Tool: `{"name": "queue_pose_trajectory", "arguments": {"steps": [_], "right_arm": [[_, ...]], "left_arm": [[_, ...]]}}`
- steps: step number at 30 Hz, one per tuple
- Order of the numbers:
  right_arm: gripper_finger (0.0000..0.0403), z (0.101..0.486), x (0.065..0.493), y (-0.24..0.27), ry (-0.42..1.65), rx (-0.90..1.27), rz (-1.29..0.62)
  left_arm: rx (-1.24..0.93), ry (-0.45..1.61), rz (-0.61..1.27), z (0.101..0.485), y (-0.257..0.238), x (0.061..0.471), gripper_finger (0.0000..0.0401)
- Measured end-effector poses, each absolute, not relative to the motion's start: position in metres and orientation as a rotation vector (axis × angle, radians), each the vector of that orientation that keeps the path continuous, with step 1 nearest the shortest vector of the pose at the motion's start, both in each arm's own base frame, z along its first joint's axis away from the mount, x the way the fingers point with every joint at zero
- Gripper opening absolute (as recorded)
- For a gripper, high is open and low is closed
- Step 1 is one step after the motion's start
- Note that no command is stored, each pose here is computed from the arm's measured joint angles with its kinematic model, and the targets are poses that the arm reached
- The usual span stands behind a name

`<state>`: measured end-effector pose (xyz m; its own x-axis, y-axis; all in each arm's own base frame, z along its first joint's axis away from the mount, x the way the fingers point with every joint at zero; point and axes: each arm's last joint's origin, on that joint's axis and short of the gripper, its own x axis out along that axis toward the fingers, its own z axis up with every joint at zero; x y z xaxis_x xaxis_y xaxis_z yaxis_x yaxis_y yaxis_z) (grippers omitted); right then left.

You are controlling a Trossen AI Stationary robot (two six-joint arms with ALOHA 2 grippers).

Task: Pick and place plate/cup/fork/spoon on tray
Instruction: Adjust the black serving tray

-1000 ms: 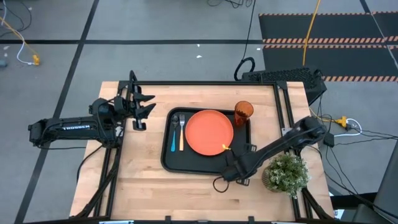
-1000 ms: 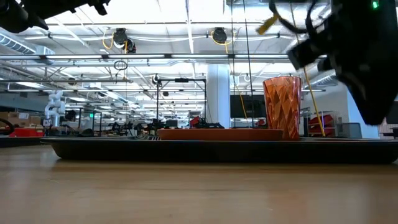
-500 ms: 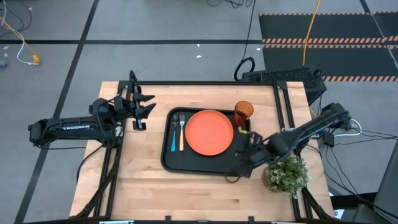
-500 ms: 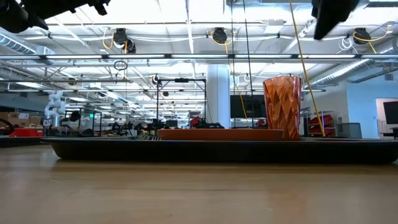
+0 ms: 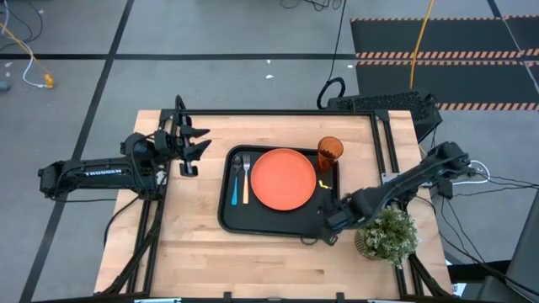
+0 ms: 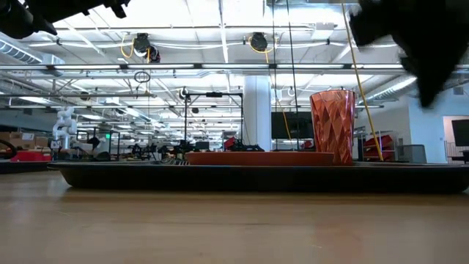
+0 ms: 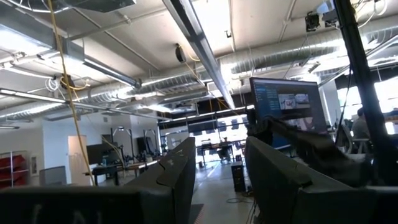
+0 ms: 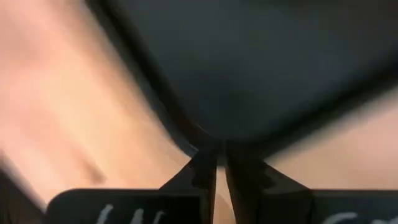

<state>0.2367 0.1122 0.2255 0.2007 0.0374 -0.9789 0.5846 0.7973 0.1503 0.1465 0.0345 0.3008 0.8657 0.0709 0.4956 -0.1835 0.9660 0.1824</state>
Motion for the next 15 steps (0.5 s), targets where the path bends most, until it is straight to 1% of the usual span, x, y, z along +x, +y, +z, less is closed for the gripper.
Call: {"name": "queue_pose_trajectory", "arguments": {"steps": [3, 6, 9, 15], "right_arm": [[0.0026, 0.195, 0.22, 0.105, 1.485, 0.711, -0.588], [0.0035, 0.18, 0.207, 0.099, 1.546, 0.759, -0.666], [0.0052, 0.181, 0.201, 0.096, 1.529, 0.779, -0.675], [0.0101, 0.2, 0.195, 0.088, 1.332, 0.775, -0.711]], "left_arm": [[0.224, -0.507, 0.133, 0.301, 0.035, 0.147, 0.0143], [0.224, -0.507, 0.134, 0.301, 0.035, 0.147, 0.0143], [0.229, -0.505, 0.135, 0.301, 0.035, 0.147, 0.0143], [0.241, -0.502, 0.138, 0.3, 0.035, 0.147, 0.0143]]}}
